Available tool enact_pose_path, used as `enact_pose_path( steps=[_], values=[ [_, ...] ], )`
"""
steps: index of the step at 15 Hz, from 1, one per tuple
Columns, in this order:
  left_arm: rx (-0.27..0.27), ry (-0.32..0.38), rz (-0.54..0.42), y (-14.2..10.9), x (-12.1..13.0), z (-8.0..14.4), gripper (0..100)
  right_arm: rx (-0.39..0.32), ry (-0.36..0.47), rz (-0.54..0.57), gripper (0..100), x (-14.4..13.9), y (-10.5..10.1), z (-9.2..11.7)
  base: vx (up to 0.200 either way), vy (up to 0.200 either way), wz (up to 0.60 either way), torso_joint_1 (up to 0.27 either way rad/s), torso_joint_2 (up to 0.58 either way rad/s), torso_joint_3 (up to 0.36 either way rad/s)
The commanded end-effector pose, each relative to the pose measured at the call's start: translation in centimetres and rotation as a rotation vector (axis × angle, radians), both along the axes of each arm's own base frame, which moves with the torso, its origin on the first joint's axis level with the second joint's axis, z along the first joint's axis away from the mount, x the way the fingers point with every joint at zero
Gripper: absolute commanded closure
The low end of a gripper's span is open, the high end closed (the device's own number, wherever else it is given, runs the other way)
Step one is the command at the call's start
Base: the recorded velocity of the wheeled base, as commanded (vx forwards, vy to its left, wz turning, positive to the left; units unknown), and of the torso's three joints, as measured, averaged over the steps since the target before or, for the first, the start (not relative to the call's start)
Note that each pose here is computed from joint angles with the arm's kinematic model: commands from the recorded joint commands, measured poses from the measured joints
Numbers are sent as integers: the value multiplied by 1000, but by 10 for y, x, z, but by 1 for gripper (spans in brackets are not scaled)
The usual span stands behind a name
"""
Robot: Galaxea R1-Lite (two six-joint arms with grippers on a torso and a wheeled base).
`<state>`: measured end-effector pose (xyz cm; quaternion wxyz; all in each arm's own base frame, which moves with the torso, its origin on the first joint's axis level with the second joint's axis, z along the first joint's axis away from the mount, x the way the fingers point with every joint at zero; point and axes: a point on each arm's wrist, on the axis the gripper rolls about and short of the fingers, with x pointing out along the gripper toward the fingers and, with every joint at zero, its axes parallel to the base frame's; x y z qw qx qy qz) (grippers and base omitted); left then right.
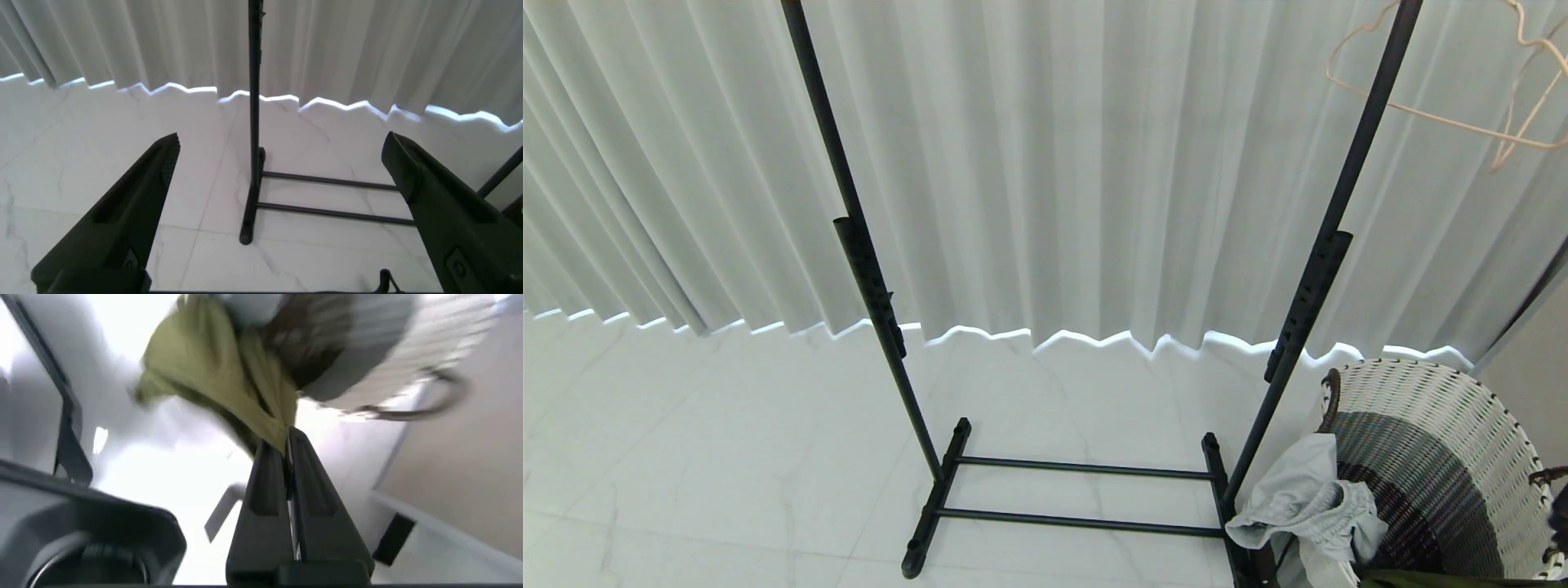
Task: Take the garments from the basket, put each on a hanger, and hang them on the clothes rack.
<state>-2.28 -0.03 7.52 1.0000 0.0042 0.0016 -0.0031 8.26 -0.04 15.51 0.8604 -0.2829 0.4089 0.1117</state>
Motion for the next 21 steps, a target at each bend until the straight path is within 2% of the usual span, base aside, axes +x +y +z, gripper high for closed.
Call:
enact_pose_path(
  steps=[1, 3, 5, 9, 14, 18, 21],
  values=[
    [1, 0, 0, 0, 0, 0, 0, 13, -237, 10, 100, -40, 0, 45, 0, 0, 0, 0, 0, 0],
    [-1, 0, 0, 0, 0, 0, 0, 14, -315, 12, 100, -61, 0, 68, 0, 0, 0, 0, 0, 0],
    [1, 0, 0, 0, 0, 0, 0, 17, -363, 17, 100, -67, 0, 82, 0, 0, 0, 0, 0, 0],
    [-1, 0, 0, 0, 0, 0, 0, 18, -441, 16, 100, -74, 0, 98, 0, 0, 0, 0, 0, 0],
    [-1, 0, 0, 0, 0, 0, 0, 18, -459, 16, 100, -89, 0, 84, 0, 0, 0, 0, 0, 0],
    [4, 0, 0, 0, 0, 0, 0, 18, -472, 16, 100, -90, 0, 85, 0, 0, 0, 0, 0, 0],
    [5, 0, -2, 0, 0, 0, 0, 18, -470, 16, 100, -90, 0, 85, -200, 0, 0, 6, 4, -2]
  ],
)
